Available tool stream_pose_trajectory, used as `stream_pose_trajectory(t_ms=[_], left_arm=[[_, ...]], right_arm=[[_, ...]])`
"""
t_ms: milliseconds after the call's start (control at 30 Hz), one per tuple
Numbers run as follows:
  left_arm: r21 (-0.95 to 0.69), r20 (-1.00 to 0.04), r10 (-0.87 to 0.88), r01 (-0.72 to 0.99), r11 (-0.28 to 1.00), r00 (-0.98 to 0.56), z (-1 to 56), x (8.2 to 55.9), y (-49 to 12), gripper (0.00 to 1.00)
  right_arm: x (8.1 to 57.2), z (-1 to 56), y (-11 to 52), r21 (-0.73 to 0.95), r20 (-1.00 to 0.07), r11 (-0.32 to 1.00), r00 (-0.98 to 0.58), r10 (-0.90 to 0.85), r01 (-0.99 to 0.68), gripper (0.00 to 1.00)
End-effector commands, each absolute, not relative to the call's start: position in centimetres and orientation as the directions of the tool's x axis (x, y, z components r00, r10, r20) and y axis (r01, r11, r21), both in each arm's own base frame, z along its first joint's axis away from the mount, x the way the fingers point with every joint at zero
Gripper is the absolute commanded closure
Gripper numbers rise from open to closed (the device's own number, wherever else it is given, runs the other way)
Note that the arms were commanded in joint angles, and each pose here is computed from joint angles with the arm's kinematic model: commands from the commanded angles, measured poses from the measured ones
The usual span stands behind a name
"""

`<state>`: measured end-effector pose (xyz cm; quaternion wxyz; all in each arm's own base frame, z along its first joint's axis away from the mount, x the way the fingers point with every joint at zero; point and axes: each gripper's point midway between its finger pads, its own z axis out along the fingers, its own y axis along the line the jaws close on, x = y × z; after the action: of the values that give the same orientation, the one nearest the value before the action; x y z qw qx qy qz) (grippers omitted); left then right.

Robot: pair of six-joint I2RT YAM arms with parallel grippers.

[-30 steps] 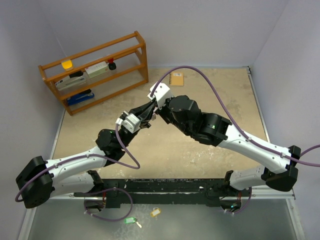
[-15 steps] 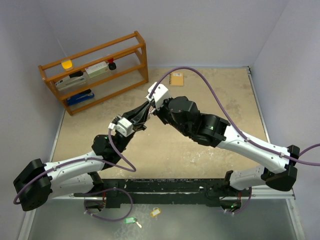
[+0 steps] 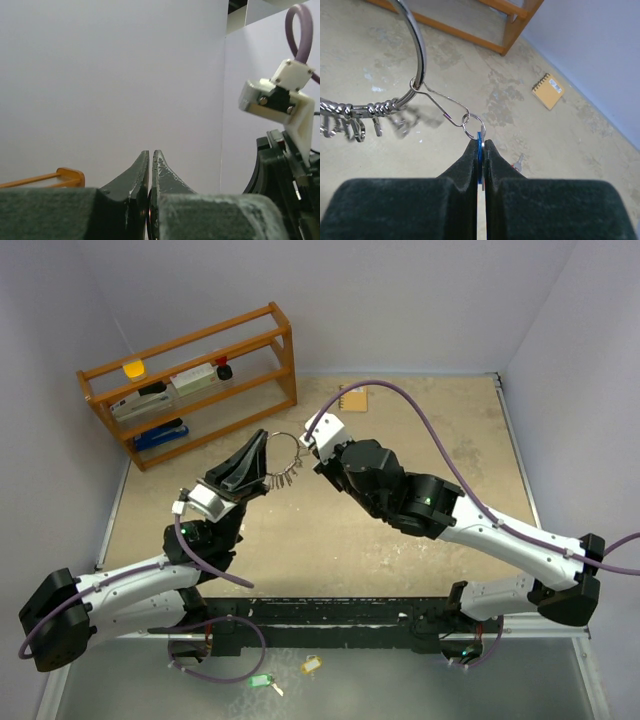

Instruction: Remove the keys from the keyring

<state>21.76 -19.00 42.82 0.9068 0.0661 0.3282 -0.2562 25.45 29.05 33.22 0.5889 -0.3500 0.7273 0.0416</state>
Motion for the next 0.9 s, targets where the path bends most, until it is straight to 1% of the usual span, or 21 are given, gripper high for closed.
stream_pose_trajectory(t_ms=[0, 233, 400, 500, 567, 700, 767, 867], left_arm=[[-0.12, -0.556, -0.426, 0.438, 0.891, 0.714, 45.1, 21.3, -16.0, 1.0], [-0.102, -0.601, -0.402, 0.433, 0.896, 0.691, 43.9, 22.2, -16.9, 1.0], [-0.052, -0.693, -0.359, 0.453, 0.89, 0.625, 43.0, 23.7, -19.4, 1.0], [-0.03, -0.716, -0.362, 0.491, 0.871, 0.597, 42.3, 24.0, -20.9, 0.88], [0.002, -0.738, -0.353, 0.525, 0.851, 0.575, 41.7, 24.2, -22.3, 0.82], [0.123, -0.78, -0.304, 0.611, 0.782, 0.546, 40.4, 23.7, -25.7, 0.68], [0.159, -0.788, -0.292, 0.638, 0.754, 0.542, 39.8, 23.4, -26.5, 0.62], [0.202, -0.789, -0.279, 0.659, 0.724, 0.548, 39.1, 22.6, -27.0, 0.6]], right_arm=[[25.8, 36.6, 25.3, -0.362, -0.907, 0.821, -0.038, -0.42, -0.441, 1.0], [25.8, 37.3, 24.9, -0.353, -0.915, 0.832, -0.027, -0.402, -0.428, 1.0], [25.8, 37.8, 25.1, -0.359, -0.914, 0.828, -0.017, -0.405, -0.432, 1.0], [26.0, 37.9, 25.3, -0.372, -0.907, 0.821, -0.019, -0.421, -0.433, 1.0], [26.2, 38.2, 25.2, -0.384, -0.903, 0.822, -0.017, -0.43, -0.421, 1.0], [26.4, 39.0, 25.1, -0.405, -0.897, 0.819, 0.004, -0.442, -0.407, 1.0], [26.4, 39.3, 25.1, -0.407, -0.898, 0.819, 0.01, -0.44, -0.405, 1.0], [26.4, 39.5, 25.1, -0.406, -0.899, 0.818, 0.015, -0.438, -0.408, 1.0]])
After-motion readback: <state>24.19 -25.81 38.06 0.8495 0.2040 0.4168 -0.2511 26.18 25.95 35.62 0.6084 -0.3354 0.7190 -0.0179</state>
